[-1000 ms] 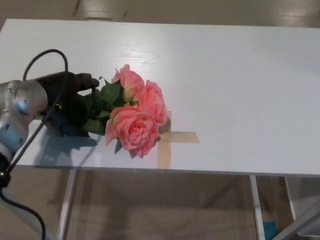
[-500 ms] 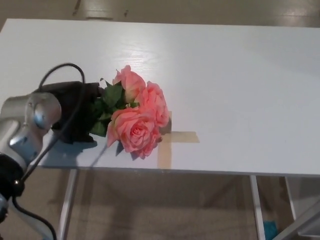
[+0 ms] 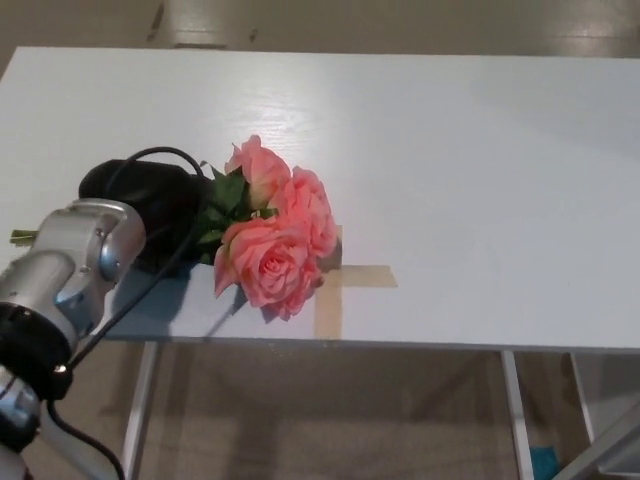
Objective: Use the left hand to pick up the rose and passes it to a human.
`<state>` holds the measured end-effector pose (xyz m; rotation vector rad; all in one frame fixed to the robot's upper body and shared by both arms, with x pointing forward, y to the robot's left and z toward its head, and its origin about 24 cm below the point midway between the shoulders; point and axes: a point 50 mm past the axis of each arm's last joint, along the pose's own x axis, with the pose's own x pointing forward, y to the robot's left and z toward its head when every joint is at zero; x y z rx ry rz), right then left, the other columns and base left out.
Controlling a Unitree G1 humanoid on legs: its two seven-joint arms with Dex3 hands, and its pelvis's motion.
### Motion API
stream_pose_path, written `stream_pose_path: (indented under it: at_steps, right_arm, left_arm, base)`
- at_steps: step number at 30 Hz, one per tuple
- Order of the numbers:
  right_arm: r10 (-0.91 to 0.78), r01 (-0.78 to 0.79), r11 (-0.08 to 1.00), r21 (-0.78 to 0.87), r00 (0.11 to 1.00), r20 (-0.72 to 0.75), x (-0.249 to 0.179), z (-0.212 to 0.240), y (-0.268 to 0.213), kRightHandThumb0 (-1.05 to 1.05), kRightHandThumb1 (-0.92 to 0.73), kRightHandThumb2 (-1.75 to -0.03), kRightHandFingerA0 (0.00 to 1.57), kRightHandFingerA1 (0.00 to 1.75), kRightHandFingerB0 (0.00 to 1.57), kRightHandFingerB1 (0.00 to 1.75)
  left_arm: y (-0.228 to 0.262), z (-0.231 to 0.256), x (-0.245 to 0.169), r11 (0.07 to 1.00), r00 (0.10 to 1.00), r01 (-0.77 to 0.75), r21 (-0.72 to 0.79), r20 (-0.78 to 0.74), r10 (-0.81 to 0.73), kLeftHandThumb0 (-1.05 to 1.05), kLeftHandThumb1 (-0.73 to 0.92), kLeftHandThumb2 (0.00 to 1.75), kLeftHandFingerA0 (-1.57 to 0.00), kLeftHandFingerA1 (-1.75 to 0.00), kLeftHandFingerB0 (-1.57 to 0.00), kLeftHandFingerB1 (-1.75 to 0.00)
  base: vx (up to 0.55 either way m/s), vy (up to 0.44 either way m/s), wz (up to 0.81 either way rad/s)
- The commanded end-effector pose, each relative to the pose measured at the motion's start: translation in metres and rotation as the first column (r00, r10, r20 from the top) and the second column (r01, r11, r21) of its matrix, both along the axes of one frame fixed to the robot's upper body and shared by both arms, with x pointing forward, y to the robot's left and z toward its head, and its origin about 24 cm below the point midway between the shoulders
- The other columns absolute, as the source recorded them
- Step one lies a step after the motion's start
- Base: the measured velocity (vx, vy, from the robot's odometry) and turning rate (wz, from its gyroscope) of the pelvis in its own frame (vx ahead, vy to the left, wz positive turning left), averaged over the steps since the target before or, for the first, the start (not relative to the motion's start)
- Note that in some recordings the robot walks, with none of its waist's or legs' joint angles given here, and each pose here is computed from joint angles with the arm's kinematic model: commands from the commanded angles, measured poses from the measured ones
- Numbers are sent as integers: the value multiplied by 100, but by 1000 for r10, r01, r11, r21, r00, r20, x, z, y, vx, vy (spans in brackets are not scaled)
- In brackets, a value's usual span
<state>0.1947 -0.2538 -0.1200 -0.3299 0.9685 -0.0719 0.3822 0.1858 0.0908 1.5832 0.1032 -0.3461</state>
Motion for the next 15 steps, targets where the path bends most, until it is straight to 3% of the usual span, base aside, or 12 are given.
stream_pose_path:
  at_steps: [1,8,10,14,15]
  right_arm:
    - [11,-11,1000,6,1000,12,2,1,1,-55,-79,-64,61,57,47,36]
    - [14,-14,1000,2,1000,13,3,1,1,-56,-80,-64,60,56,48,36]
    - [15,-15,1000,1,1000,10,2,1,1,-56,-80,-64,60,56,47,36]
    - [18,-18,1000,0,1000,9,2,1,1,-56,-80,-64,60,56,47,36]
    - [20,-20,1000,-3,1000,15,3,2,1,-56,-80,-64,61,57,47,36]
  left_arm:
    - [1,-27,-10,998,999,23,61,-25,-21,-21,66,61,-78,-140,-54,-41]
    - [4,-28,-12,998,998,44,48,46,-46,-21,66,61,-80,-136,-53,-40]
    - [6,-26,-12,998,994,48,39,92,-51,-23,68,61,-80,-138,-63,-43]
    - [8,-25,-11,998,992,47,33,112,-50,-23,68,61,-80,-138,-63,-43]
    - [10,0,-3,998,973,31,-47,228,-19,-22,63,58,-81,-143,-67,-44]
  base:
    - [0,0,0]
    - [0,0,0]
    - [0,0,0]
    - [0,0,0]
    - [0,0,0]
